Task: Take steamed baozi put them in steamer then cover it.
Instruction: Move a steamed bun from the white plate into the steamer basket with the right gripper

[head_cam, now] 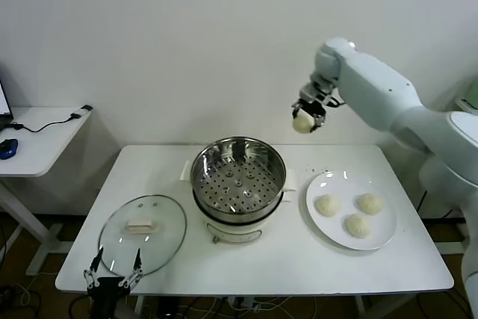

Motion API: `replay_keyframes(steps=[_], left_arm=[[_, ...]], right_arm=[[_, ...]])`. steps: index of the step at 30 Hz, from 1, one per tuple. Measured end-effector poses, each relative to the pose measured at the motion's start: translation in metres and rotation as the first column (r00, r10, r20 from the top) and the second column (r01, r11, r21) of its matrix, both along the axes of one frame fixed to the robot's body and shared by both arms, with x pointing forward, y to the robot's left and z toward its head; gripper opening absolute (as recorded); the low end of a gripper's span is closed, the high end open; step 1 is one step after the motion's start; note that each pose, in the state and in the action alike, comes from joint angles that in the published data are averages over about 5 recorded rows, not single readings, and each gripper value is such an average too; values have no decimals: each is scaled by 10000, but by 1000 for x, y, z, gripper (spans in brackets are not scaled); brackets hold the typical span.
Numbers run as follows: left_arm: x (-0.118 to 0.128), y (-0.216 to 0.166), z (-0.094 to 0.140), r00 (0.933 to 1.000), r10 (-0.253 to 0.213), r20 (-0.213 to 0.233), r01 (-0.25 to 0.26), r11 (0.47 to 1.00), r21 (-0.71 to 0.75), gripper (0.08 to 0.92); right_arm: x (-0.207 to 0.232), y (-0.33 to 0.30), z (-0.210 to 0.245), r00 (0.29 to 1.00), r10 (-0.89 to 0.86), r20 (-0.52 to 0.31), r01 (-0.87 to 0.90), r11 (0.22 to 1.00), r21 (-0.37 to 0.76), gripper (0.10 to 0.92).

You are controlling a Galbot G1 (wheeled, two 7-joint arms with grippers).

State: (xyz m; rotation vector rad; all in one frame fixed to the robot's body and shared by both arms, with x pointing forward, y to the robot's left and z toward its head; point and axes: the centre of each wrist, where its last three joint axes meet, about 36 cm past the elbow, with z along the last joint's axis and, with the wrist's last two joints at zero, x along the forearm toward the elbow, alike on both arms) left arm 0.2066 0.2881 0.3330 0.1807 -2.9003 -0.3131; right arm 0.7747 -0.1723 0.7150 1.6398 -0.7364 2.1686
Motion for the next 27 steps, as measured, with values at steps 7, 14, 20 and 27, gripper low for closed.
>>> replay_keyframes(steps=[7, 14, 20, 27], left_arm=[[-1, -1, -1, 9999, -10, -104, 10, 10000, -46, 823], [-2, -1, 1, 9999, 71, -155, -72, 9999, -76, 823], [-3, -1, 6, 9998, 118, -171, -120, 9998, -126, 823], [-4, -1, 9, 9996, 158, -213, -160, 9998, -90, 823]], right_arm=[[-28, 89, 7, 9545, 2966, 297, -2926, 9512, -976, 701], [-51, 151, -27, 8651, 5014, 177, -4888, 8502, -1954, 704], [-65, 183, -63, 7962, 6049, -84, -5883, 7710, -2438, 704], [-71, 199, -103, 7619, 6462, -443, -6325, 7274, -2663, 704]])
